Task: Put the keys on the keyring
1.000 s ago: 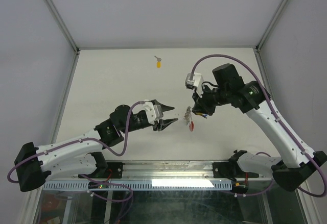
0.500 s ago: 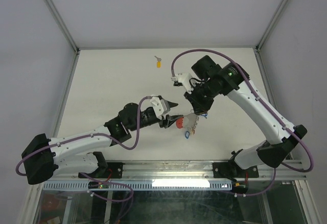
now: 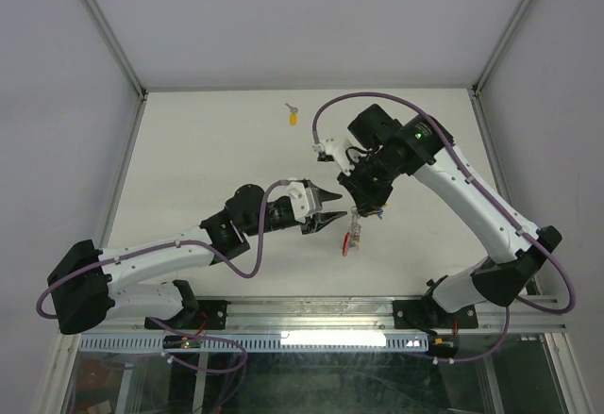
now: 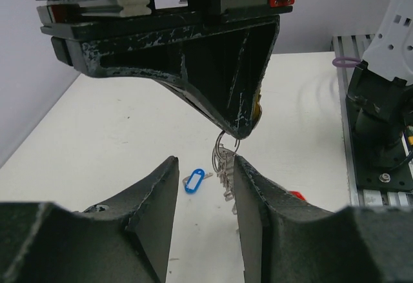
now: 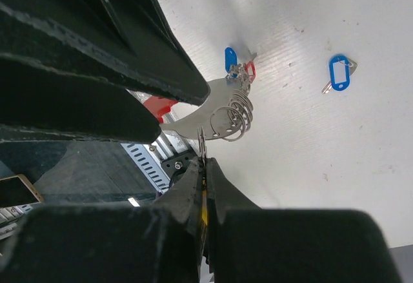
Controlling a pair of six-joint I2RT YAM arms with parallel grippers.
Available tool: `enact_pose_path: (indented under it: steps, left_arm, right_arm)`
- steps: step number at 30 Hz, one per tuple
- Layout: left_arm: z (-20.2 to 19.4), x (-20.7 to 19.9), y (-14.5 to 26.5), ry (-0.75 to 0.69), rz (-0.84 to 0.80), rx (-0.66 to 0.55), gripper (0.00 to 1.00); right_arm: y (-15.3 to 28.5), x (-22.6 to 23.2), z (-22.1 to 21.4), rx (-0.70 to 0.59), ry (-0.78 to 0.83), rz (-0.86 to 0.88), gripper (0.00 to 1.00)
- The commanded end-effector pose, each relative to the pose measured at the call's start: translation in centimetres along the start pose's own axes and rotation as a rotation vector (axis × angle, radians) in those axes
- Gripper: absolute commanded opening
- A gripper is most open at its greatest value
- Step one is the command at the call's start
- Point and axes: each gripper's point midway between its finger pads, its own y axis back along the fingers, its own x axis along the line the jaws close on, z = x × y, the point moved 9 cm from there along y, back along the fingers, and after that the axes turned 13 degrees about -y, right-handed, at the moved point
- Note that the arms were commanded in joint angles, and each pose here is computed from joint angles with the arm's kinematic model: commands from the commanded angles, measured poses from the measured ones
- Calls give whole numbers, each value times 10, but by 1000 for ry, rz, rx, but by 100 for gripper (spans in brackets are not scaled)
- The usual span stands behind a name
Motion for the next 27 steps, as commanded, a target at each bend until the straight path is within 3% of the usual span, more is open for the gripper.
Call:
enact_pose_path:
  steps: [1,21,27]
  left_arm:
    - [21,7,-9,-43,-16,-80,38]
    - [16,1,-22,-17,-72,-37,32]
    - [14,1,-24,-28,-82,-17,22]
  right_arm:
    - [8,4,7,-60,3,7,0]
    - [3,11,10,-88,26,49,0]
    - [2,12,10,-86,27,58,0]
